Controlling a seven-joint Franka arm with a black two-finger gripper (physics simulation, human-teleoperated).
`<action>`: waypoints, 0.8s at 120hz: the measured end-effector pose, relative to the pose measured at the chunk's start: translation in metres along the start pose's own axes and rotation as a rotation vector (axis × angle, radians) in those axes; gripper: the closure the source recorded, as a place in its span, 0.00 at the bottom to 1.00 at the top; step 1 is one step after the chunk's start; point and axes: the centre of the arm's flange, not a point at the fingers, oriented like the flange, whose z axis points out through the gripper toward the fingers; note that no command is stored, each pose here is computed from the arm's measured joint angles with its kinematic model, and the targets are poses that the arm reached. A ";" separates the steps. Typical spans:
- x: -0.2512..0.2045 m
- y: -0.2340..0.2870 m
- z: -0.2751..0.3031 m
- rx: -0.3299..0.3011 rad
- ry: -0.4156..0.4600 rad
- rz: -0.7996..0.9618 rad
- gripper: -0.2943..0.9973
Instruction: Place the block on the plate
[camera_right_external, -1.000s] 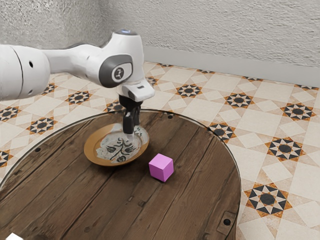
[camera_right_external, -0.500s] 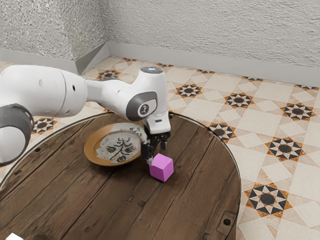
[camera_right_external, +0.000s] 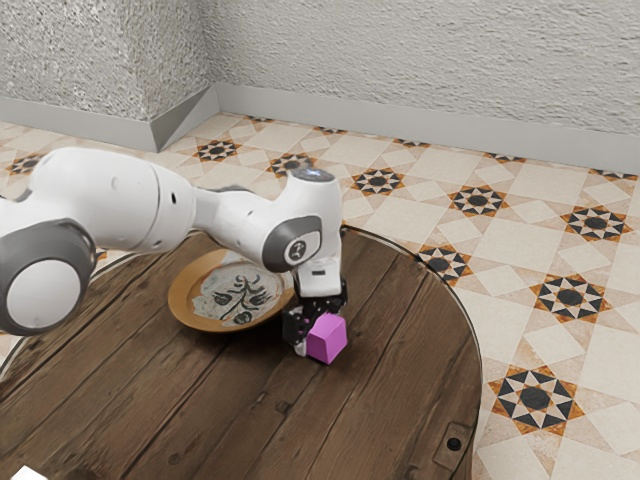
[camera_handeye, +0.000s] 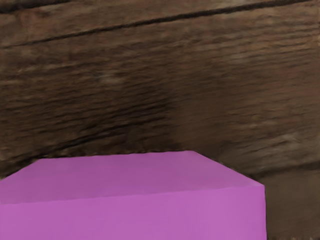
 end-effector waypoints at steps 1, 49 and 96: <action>0.000 0.000 0.001 0.000 0.000 0.001 0.23; 0.005 0.003 -0.061 0.101 -0.001 0.060 0.49; -0.095 0.068 -0.149 0.183 -0.024 -0.065 0.50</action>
